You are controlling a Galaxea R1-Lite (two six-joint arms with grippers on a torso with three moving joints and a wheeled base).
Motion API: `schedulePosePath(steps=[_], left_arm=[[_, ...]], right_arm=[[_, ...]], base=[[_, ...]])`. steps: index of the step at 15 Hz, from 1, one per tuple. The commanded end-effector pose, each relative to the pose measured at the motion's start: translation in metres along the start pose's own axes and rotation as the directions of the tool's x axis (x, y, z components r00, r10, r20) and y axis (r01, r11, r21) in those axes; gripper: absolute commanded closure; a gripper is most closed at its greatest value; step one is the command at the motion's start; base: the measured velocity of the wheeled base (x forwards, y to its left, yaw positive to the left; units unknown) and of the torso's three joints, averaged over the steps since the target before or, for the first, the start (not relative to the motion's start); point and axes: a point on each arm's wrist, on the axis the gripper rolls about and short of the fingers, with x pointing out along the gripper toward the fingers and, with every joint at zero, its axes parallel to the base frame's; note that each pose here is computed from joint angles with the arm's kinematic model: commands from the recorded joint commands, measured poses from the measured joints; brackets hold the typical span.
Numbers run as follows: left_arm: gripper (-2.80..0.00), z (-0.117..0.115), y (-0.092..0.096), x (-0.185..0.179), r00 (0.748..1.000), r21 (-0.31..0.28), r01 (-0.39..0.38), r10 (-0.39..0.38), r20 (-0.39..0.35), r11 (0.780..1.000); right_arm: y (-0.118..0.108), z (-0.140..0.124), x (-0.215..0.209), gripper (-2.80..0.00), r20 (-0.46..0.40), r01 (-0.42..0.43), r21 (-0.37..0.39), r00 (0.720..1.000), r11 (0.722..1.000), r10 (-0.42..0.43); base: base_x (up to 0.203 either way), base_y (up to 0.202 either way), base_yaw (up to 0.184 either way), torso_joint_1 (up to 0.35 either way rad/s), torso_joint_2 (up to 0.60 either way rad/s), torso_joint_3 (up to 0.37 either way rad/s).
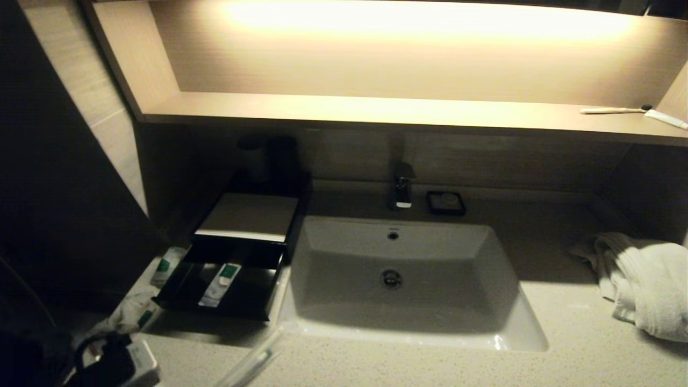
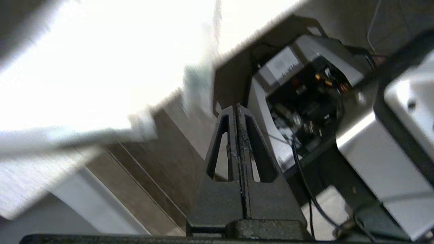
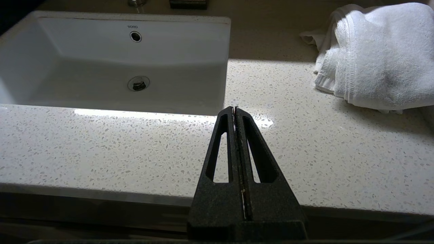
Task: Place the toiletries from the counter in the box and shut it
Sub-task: Pick up the bathroom toiletry
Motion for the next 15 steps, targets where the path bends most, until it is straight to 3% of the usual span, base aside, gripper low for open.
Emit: schedulePosePath(steps=[1,5,9,15], left_arm=[[0.00,0.024,0.011,0.007,1.000,0.005,0.007,-0.007,-0.016,1.000],[0.00,0.056,0.025,0.013,0.996,0.053,0.040,-0.036,-0.085,0.998],[0.00,0.075,0.024,0.020,0.979,0.129,0.079,-0.053,-0.194,0.988],[0.00,0.104,0.029,0.030,0.965,0.181,0.112,-0.064,-0.253,0.977]], right_arm=[[0.000,0.000,0.000,0.00,0.000,0.000,0.000,1.000,1.000,0.000],[0.000,0.000,0.000,0.00,0.000,0.000,0.000,1.000,1.000,0.000],[0.000,0.000,0.000,0.00,0.000,0.000,0.000,1.000,1.000,0.000],[0.000,0.000,0.000,0.00,0.000,0.000,0.000,1.000,1.000,0.000]], base=[[0.000,0.000,0.000,0.000,0.00,0.000],[0.000,0.000,0.000,0.000,0.00,0.000],[0.000,0.000,0.000,0.000,0.00,0.000],[0.000,0.000,0.000,0.000,0.00,0.000]])
